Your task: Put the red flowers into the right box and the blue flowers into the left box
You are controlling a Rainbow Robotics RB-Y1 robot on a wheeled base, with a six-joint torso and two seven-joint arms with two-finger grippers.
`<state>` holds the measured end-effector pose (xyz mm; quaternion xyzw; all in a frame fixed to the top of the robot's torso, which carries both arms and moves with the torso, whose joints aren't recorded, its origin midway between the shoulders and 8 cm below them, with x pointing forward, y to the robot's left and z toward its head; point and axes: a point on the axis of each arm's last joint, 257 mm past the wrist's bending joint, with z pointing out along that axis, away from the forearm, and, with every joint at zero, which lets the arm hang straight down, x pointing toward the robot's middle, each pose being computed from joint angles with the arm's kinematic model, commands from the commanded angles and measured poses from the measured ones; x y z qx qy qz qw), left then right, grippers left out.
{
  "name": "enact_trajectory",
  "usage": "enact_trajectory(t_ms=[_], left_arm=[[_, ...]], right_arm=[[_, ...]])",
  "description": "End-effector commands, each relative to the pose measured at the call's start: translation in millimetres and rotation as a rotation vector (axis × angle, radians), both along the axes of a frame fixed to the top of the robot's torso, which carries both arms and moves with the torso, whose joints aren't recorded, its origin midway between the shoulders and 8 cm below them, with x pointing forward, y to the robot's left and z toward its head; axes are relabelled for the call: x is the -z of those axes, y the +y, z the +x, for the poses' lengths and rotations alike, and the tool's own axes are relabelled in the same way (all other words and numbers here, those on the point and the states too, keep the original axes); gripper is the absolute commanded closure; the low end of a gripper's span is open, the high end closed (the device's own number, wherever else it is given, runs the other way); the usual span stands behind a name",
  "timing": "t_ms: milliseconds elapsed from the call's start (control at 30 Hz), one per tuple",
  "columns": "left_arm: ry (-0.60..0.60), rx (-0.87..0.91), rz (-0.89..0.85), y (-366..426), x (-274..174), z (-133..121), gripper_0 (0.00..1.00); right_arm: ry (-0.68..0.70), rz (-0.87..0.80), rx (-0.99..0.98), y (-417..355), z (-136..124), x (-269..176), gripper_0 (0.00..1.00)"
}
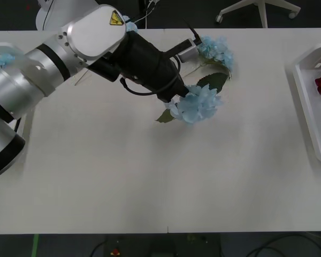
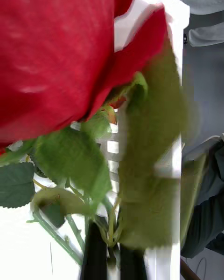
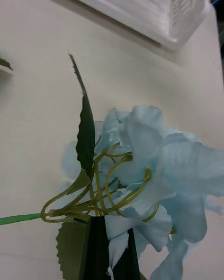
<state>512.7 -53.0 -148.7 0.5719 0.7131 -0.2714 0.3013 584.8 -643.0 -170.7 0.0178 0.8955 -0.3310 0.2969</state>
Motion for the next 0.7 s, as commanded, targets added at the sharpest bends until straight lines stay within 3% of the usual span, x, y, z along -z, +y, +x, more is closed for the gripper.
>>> enact_trajectory(t_ms=[33, 167, 267, 467, 700], left_arm=[[0.095, -0.152, -0.005, 94.9, -16.4, -2.8, 1.00], [0.118, -0.339, 0.041, 198.1, -27.0, -7.5, 1.00], [0.142, -0.404, 0.066, 250.3, -30.4, -22.1, 1.00], [0.245, -0.473, 0.106, 330.1, -21.5, -62.7, 1.00], [0.261, -0.433, 0.057, 311.6, -16.9, -66.8, 1.00]], right_arm=[[-0.012, -0.006, -0.014, 4.2, 5.4, -2.4, 0.51], [-0.014, 0.004, -0.017, 1.6, 4.2, -3.9, 0.30], [-0.009, 0.007, -0.029, -1.3, 2.8, -6.3, 0.23], [0.014, 0.146, -0.066, 10.9, -3.5, -16.8, 0.17], [0.056, 0.460, -0.105, 92.8, -10.2, -43.8, 0.15]])
